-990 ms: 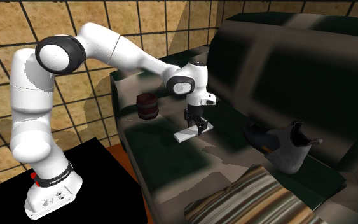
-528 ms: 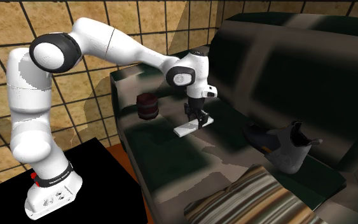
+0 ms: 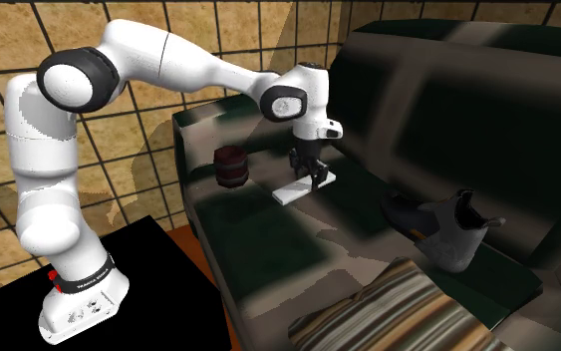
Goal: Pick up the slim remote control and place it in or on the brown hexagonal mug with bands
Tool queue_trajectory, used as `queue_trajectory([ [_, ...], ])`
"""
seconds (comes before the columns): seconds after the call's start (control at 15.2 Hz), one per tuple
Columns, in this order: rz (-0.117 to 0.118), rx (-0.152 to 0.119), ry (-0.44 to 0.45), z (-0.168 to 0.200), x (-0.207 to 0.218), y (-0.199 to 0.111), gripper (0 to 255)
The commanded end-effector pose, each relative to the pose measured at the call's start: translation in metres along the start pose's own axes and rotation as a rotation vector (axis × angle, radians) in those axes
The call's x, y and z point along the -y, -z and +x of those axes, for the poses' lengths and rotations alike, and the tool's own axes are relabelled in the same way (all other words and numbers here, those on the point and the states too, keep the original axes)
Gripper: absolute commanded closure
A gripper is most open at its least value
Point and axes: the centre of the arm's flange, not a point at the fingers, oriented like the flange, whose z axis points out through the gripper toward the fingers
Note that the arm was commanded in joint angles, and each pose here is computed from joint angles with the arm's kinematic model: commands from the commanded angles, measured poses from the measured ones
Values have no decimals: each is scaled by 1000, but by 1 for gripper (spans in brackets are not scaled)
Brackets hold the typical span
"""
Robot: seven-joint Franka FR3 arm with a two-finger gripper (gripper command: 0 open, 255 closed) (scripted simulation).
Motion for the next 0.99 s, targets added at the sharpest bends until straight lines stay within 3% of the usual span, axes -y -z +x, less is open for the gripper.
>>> queue_trajectory([
  [0.0,0,0,0,0,0,11,255],
  [0.92,0,0,0,1,-1,85,255],
])
